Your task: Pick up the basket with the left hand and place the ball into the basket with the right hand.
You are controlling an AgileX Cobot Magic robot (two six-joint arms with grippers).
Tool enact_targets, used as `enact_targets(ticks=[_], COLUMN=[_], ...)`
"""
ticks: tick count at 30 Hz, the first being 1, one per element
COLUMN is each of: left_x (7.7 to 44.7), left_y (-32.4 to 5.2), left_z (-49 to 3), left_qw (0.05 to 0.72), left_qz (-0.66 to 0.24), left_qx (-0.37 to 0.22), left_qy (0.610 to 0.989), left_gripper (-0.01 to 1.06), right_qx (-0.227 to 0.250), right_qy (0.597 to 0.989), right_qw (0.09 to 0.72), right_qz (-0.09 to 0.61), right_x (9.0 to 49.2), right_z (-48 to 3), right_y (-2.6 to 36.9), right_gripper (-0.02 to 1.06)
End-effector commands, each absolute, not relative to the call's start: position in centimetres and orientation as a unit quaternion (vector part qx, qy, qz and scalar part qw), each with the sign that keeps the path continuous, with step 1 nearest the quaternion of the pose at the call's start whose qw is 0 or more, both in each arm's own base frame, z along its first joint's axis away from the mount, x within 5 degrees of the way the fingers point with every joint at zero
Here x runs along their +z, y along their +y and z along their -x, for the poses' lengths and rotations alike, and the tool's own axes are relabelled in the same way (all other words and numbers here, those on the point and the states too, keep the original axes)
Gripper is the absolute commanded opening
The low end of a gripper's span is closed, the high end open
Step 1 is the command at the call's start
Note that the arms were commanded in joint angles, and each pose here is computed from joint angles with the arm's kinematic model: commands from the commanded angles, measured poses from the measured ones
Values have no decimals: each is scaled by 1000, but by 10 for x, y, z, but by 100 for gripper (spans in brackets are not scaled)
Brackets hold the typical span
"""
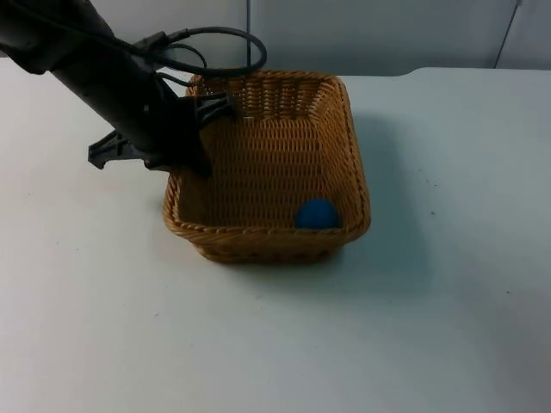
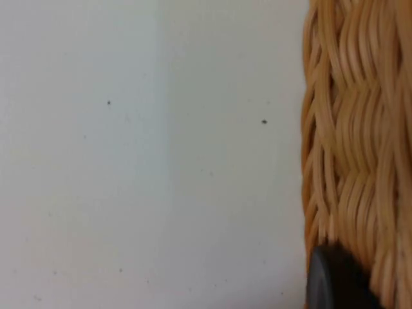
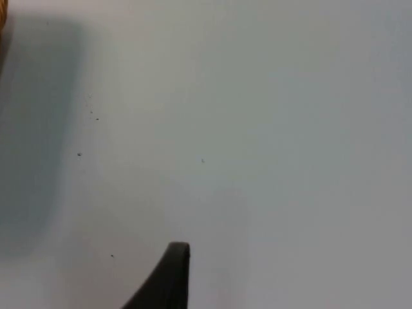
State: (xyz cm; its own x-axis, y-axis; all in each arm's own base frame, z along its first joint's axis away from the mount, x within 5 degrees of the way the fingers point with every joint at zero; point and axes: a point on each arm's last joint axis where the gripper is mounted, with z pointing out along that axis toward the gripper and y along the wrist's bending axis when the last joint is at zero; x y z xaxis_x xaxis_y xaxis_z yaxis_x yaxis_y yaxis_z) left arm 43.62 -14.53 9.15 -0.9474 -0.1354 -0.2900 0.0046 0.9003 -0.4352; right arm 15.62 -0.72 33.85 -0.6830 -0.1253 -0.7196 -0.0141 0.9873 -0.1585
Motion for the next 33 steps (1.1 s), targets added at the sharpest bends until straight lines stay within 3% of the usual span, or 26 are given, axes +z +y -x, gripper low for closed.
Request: enact_targets(ticks=[1, 2, 3, 6, 7, 8, 17, 23, 27, 30, 33], left_x=[94, 94, 94, 94, 94, 93, 107, 161, 189, 219, 240], left_y=[-145, -145, -145, -146, -146, -146, -145, -138, -129, -113, -106], left_z=[-435, -435, -434, -433, -433, -432, -426, -422, -414, -405, -401], left_qw=[152, 152, 151, 142, 142, 136, 120, 165, 175, 193, 221], left_qz=[17, 17, 18, 35, 35, 27, -2, -28, -28, -58, -77], left_qx=[-208, -208, -209, -211, -211, -209, -205, -179, -143, -61, -31], left_qy=[966, 966, 966, 967, 967, 968, 971, 970, 974, 978, 972], left_gripper=[20, 20, 32, 95, 95, 105, 105, 105, 105, 105, 105], right_qx=[-73, -73, -73, -73, -73, -73, -72, -72, -68, -66, -63], right_qy=[910, 910, 910, 910, 910, 910, 909, 909, 910, 908, 907], right_qw=[405, 405, 405, 407, 407, 407, 408, 408, 408, 412, 416], right_qz=[40, 40, 40, 41, 41, 41, 40, 40, 36, 36, 35], right_x=[340, 340, 340, 340, 340, 340, 340, 340, 340, 340, 341], right_z=[-157, -157, -157, -157, -157, -157, -157, -157, -157, -158, -158], right_y=[-7, -7, -7, -7, -7, -7, -7, -7, -7, -6, -6], right_gripper=[105, 105, 105, 105, 105, 105, 105, 105, 105, 105, 105])
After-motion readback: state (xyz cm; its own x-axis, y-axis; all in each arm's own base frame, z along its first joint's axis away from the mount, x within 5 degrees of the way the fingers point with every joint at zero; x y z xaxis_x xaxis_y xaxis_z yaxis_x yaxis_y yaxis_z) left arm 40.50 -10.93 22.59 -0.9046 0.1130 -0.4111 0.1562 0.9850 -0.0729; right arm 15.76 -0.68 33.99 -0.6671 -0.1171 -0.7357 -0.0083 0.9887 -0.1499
